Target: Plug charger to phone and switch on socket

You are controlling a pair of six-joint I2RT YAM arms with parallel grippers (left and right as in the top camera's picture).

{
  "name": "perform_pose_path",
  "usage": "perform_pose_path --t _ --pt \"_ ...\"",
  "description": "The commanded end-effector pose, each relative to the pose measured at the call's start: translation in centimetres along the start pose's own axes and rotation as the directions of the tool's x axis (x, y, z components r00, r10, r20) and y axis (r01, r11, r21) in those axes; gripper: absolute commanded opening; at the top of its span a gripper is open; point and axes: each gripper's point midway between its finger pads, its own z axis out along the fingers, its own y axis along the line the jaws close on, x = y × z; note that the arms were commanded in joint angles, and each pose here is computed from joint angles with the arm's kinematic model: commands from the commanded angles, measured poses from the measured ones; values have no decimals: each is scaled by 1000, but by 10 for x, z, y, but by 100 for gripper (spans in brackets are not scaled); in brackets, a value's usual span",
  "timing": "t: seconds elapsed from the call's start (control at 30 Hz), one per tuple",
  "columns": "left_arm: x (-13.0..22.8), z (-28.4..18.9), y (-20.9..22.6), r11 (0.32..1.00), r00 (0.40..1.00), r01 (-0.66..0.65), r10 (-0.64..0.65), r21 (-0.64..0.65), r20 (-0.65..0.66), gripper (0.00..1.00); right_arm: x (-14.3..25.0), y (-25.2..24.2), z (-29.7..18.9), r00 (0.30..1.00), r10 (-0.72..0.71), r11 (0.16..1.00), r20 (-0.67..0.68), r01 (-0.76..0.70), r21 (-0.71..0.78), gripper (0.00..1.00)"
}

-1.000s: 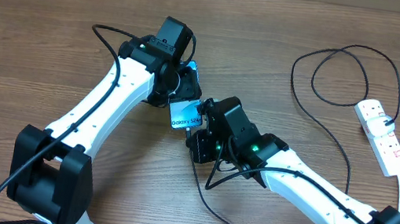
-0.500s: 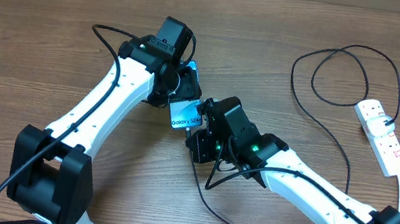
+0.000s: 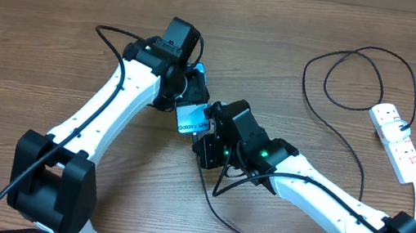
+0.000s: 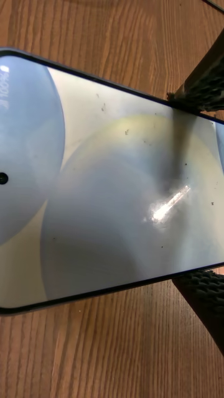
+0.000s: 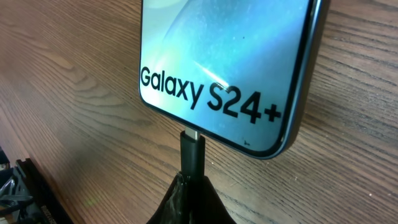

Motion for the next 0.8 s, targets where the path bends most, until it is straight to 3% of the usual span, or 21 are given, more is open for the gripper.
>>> perform_pose_path --t 0.0,0.77 --pt "-3 -4 -10 999 1000 -26 26 30 5 33 -15 9 -2 999 -8 1000 36 9 -22 4" --pt "2 -3 -14 999 999 -46 46 26 -2 29 -38 7 -4 989 -35 999 141 33 13 4"
